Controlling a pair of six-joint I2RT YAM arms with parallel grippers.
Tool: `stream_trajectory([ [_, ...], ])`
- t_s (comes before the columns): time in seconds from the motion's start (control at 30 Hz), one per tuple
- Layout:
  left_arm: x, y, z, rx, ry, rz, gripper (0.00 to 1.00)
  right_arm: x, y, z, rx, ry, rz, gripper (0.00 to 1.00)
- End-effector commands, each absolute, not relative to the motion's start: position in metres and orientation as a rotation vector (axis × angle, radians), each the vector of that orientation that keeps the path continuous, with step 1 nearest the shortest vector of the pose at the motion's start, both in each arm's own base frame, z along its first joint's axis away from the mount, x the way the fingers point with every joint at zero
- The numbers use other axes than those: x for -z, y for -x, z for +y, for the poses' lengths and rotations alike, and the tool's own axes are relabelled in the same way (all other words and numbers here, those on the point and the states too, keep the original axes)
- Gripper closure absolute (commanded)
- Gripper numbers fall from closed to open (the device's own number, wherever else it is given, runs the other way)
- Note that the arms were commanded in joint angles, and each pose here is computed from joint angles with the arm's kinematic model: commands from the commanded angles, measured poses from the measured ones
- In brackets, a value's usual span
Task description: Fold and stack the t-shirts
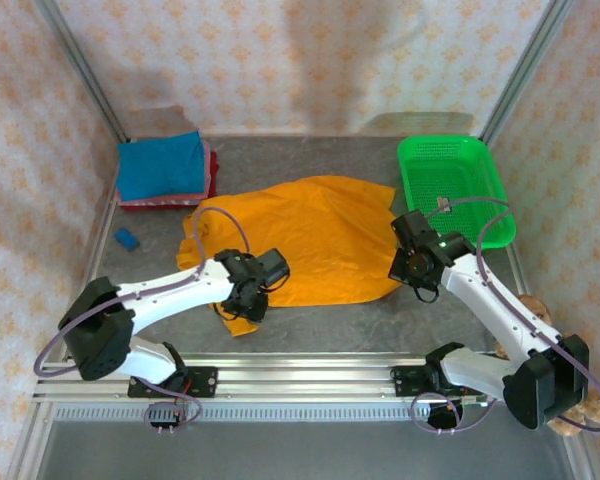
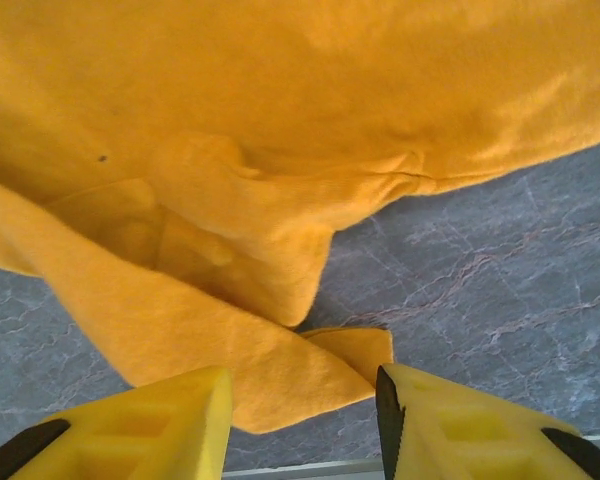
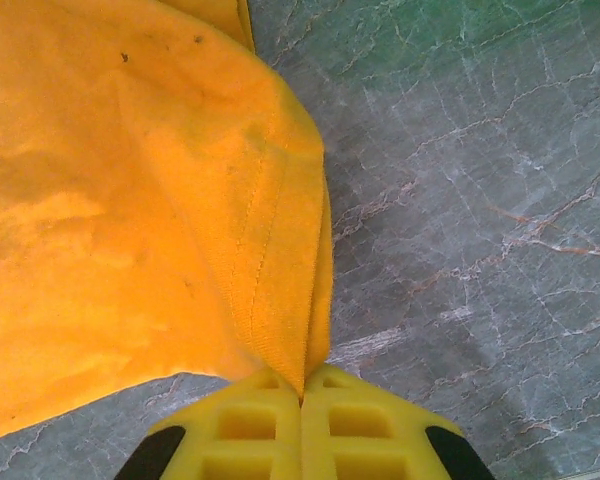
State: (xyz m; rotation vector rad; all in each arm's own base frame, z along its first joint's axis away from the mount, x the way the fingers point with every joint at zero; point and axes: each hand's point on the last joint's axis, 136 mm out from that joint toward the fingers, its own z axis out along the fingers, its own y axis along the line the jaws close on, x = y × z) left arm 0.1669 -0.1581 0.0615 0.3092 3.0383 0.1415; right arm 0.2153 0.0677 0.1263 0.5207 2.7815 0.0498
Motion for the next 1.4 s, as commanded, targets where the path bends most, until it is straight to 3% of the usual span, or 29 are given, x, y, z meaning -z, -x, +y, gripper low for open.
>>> stream_trajectory([
  [0.0,-0.067,-0.172,-0.165,-0.298,-0.426,2.990,0.55,-0.123,-0.214,0.064,-0.020,-0.503,2.790,1.00],
  [0.4,-0.038,-0.157,-0.172,-0.566,-0.607,3.026,0.60,-0.121,-0.211,0.063,-0.019,-0.501,2.798,1.00],
  [1.13,-0.018,-0.140,-0.167,-0.543,-0.617,3.107,0.70,-0.120,-0.211,0.065,-0.029,-0.498,2.807,1.00],
  [1.23,-0.015,-0.140,-0.168,-0.545,-0.616,3.110,0.75,-0.121,-0.211,0.065,-0.023,-0.493,2.809,1.00],
  [1.37,-0.020,-0.144,-0.165,-0.586,-0.626,3.088,0.92,-0.126,-0.212,0.065,-0.024,-0.491,2.801,1.00],
])
